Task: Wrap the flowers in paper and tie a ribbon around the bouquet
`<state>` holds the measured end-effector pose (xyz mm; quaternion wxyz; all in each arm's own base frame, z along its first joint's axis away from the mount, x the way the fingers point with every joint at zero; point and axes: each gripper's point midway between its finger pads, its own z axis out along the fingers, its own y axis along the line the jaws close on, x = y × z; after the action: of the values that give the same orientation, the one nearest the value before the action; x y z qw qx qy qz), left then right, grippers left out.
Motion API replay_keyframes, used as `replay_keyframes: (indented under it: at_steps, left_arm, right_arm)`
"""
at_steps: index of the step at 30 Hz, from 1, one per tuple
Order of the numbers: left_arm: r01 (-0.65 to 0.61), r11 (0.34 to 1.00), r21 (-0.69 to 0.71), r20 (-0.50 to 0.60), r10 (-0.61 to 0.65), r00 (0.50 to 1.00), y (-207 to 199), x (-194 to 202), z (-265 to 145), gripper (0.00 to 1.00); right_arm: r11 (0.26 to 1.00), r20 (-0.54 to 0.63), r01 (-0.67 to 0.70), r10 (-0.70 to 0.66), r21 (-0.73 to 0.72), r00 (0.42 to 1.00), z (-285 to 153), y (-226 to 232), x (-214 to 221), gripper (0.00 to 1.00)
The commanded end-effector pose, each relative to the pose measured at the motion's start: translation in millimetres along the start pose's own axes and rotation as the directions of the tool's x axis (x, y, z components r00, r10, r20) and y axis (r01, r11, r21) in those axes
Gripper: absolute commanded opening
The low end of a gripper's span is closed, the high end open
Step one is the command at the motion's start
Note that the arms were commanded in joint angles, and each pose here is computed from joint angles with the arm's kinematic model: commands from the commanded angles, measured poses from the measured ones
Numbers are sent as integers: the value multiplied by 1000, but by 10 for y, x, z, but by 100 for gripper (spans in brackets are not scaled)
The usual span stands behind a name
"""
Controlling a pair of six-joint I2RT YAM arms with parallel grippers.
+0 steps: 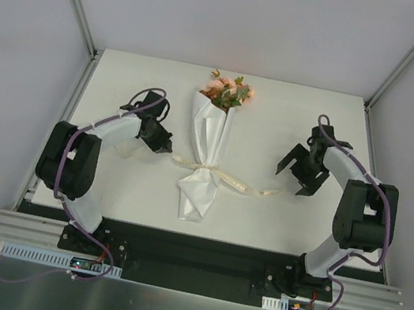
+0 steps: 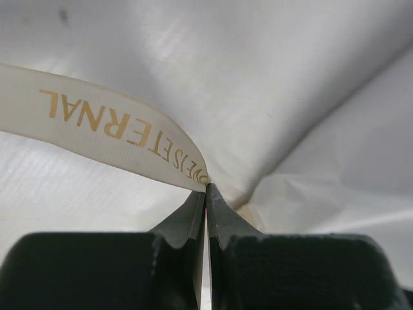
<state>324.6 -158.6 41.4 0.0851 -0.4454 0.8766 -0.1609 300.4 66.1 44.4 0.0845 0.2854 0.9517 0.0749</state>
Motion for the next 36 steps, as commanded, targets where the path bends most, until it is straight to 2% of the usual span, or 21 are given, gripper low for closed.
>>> replay_keyframes:
  at_steps: [1,3,4,6,8,10,12,17,18,20,21,25,31,36]
  left_arm:
    - [-350,920,177,122,333,935,-471,57,-458,0]
    - [-416,882,223,131,396,909,-582,167,-565,0]
    - [-474,843,253,125,458,880,-631,294,-609,0]
    - [-521,804,287,136,504,853,-704,389,-697,0]
    - [-543,787,293,133,529,838,-680,452,-708,0]
    - [-550,775,311,143,534,833,-692,464,-748,0]
    - [-566,751,339,152,550,821,-729,492,-802,0]
    - [-659,649,381,221,628,746,-800,574,-970,1]
    - [-694,602,395,248,657,712,-827,615,-1043,1]
    - [-716,557,421,259,682,684,-865,675,-1114,0]
    - [-715,522,464,229,709,667,-862,784,-1145,0]
    - [-674,456,582,132,765,631,-854,1090,-1227,0]
    - [-633,389,669,60,821,568,-906,1418,-1297,0]
    - [-598,389,700,-22,850,527,-932,1703,-1217,0]
  right_arm:
    - [990,-17,126,-127,-63,992,-33,119,-96,98]
    - [982,-29,169,-172,-86,985,-1,149,-66,94]
    - [978,-32,186,-190,-91,981,10,159,-43,90]
    - [970,-29,229,-232,-81,972,34,159,24,88]
    - [967,-31,242,-245,-81,969,49,190,77,88]
    - [970,-36,229,-233,-78,972,89,233,90,82]
    - [972,-41,233,-234,-34,971,139,219,70,72]
    - [960,-15,255,-255,113,967,186,79,-13,68]
    - [959,-10,257,-257,121,966,189,67,-34,65]
    - [953,-5,268,-270,142,963,198,55,-83,60]
    - [951,-4,272,-275,146,961,200,56,-98,55]
    - [951,23,292,-296,105,955,225,184,-184,40]
    - [949,65,296,-304,111,951,199,297,-363,17]
    - [948,96,302,-311,99,946,104,343,-414,1]
